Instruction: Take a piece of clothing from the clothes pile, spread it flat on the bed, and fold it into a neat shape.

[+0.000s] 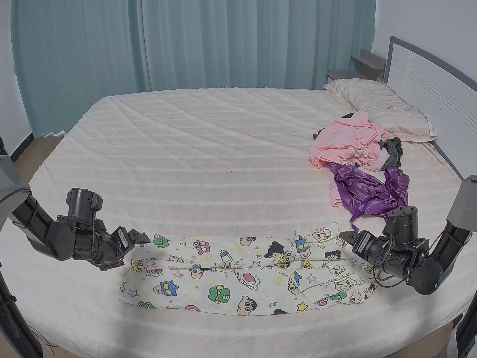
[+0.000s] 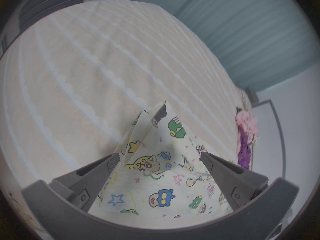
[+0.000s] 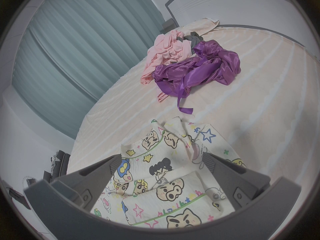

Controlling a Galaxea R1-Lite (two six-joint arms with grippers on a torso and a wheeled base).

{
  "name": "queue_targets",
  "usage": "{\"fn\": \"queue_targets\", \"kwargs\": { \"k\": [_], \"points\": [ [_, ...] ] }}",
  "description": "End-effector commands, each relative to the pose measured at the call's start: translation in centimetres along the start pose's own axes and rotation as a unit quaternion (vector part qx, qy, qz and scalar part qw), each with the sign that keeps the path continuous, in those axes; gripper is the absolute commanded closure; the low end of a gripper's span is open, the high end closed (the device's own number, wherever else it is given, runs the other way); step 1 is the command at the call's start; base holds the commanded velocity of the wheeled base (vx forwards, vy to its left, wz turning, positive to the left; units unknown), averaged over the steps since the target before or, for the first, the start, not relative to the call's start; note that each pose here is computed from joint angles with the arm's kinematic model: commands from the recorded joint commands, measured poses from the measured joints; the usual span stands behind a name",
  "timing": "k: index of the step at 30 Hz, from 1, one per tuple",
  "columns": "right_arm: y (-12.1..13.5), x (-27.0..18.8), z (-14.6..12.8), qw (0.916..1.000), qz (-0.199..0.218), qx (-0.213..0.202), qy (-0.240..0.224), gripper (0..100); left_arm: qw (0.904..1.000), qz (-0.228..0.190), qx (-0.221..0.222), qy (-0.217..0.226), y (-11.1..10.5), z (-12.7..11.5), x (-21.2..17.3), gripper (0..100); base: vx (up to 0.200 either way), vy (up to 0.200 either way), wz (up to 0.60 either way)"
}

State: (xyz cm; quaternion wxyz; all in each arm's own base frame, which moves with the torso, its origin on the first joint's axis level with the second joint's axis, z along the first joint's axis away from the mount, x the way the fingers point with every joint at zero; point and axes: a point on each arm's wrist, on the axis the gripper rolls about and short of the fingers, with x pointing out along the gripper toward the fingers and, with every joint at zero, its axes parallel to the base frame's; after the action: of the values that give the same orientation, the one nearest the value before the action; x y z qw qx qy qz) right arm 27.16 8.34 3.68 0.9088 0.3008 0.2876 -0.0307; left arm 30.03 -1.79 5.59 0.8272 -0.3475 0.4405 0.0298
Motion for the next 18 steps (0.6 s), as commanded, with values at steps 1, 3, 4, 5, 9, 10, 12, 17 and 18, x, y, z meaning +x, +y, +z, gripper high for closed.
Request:
{"fn": "queue_targets", "kwargs": {
  "k": [1,3,4,5,9,10,12,17,18],
  "points": [
    [-1.1,-1.2,-1.1,1.0000,0.003,-0.004,-0.001,0,0.9958,-0.004,0.091,0.013,-2.0,0.9,1.5,0,0.000,0.000,0.00],
    [-1.2,-1.3,-1.1,1.0000,0.003,-0.005,-0.002,0,0.9954,-0.014,0.094,0.016,-2.2,1.0,1.4,0,0.000,0.000,0.00],
    [-1.2,-1.4,-1.1,1.0000,0.003,-0.005,-0.002,0,0.9951,-0.018,0.095,0.019,-2.2,1.0,1.4,0,0.000,0.000,0.00],
    [-1.2,-1.4,-1.1,1.0000,0.003,-0.005,-0.002,0,0.9948,-0.022,0.097,0.021,-2.3,1.0,1.4,0,0.000,0.000,0.00],
    [-1.1,-1.5,-1.0,1.0000,0.006,-0.005,-0.004,0,0.9922,-0.019,0.121,0.026,-2.2,0.9,1.7,0,0.000,0.000,0.00],
    [-1.0,-1.6,-1.0,0.9999,0.008,-0.006,-0.004,0,0.9897,-0.017,0.139,0.031,-2.0,0.7,2.0,0,0.000,0.000,0.00],
    [-1.0,-1.8,-1.1,0.9999,0.008,-0.007,-0.002,0,0.9867,-0.013,0.158,0.036,-1.7,0.6,2.3,0,0.000,0.000,0.00],
    [-0.9,-2.0,-1.1,0.9999,0.012,-0.008,-0.003,0,0.9795,-0.011,0.197,0.040,-1.4,0.6,2.7,0,0.000,0.000,0.00],
    [-0.8,-2.0,-1.1,0.9999,0.013,-0.008,-0.003,0,0.9777,-0.009,0.206,0.041,-1.1,0.7,3.0,0,0.000,0.000,0.00]
  ]
}}
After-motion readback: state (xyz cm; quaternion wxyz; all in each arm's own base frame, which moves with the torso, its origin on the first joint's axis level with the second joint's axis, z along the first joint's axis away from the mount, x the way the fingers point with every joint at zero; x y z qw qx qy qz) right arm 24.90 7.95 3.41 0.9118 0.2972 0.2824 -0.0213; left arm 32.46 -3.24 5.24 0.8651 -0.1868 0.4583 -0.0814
